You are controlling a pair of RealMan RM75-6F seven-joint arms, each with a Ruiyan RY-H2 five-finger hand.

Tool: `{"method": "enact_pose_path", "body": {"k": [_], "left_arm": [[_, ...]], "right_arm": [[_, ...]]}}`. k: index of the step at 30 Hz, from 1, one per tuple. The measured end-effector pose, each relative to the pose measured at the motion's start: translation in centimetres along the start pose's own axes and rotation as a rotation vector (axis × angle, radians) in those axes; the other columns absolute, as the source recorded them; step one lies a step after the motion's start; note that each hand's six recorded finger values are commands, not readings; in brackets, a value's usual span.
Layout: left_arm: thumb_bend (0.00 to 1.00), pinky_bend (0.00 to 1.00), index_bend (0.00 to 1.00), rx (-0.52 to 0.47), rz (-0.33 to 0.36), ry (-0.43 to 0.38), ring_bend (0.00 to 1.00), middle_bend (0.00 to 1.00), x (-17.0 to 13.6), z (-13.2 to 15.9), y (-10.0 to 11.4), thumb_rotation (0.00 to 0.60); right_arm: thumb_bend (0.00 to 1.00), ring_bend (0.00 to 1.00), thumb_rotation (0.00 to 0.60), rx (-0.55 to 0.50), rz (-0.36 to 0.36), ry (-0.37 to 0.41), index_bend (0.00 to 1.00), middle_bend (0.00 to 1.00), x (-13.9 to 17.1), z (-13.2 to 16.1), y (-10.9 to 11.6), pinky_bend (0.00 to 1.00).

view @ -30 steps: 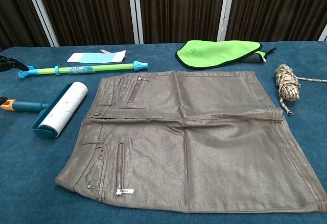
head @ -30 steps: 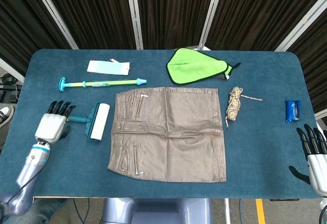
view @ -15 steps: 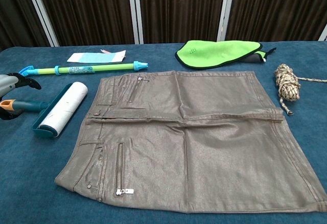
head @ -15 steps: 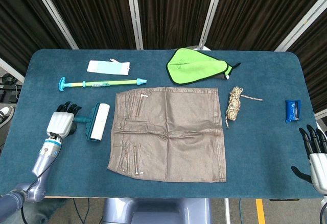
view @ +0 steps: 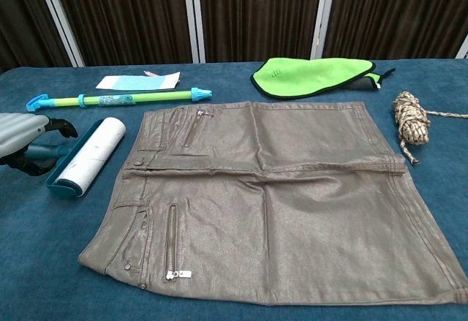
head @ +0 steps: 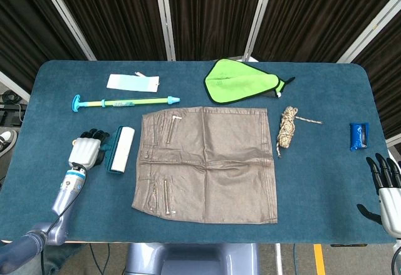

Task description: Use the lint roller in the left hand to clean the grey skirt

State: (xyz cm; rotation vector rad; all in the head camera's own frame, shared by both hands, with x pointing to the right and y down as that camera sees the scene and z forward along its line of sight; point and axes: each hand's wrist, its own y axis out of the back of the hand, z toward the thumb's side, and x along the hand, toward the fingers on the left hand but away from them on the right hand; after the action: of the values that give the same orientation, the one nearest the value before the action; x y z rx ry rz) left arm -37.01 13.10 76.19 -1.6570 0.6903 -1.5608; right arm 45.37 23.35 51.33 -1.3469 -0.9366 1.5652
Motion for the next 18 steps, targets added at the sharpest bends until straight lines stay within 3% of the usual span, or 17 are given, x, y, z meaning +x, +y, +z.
{"method": "enact_pose_path", "body": {"k": [5, 8, 10, 12, 18], "left_arm": [[0.53, 0.31, 0.29, 0.014, 0.003, -0.003, 0.22, 0.29, 0.15, 0.39, -0.16, 0.600], [0.67, 0.34, 0.37, 0.016, 0.001, -0.002, 0.27, 0.35, 0.24, 0.57, -0.24, 0.600], [0.80, 0.36, 0.48, 0.018, 0.004, -0.003, 0.30, 0.40, 0.25, 0.66, -0.20, 0.600], [0.85, 0.38, 0.55, 0.022, 0.016, -0.002, 0.31, 0.42, 0.23, 0.67, -0.03, 0.600], [0.89, 0.40, 0.59, 0.057, 0.057, -0.013, 0.34, 0.45, -0.04, 0.69, 0.56, 0.600]], "right_arm": [[0.00, 0.00, 0.600, 0.001, 0.002, 0.001, 0.00, 0.00, -0.07, 0.04, -0.12, 0.00], [0.00, 0.00, 0.600, 0.002, 0.005, 0.001, 0.00, 0.00, -0.10, 0.05, -0.20, 0.00], [0.00, 0.00, 0.600, 0.003, 0.005, 0.001, 0.00, 0.00, -0.11, 0.05, -0.21, 0.00], [0.00, 0.00, 0.600, 0.003, 0.006, 0.000, 0.00, 0.00, -0.11, 0.04, -0.24, 0.00], [0.00, 0.00, 0.600, 0.001, 0.011, -0.002, 0.00, 0.00, -0.17, 0.00, -0.35, 0.00]]}}
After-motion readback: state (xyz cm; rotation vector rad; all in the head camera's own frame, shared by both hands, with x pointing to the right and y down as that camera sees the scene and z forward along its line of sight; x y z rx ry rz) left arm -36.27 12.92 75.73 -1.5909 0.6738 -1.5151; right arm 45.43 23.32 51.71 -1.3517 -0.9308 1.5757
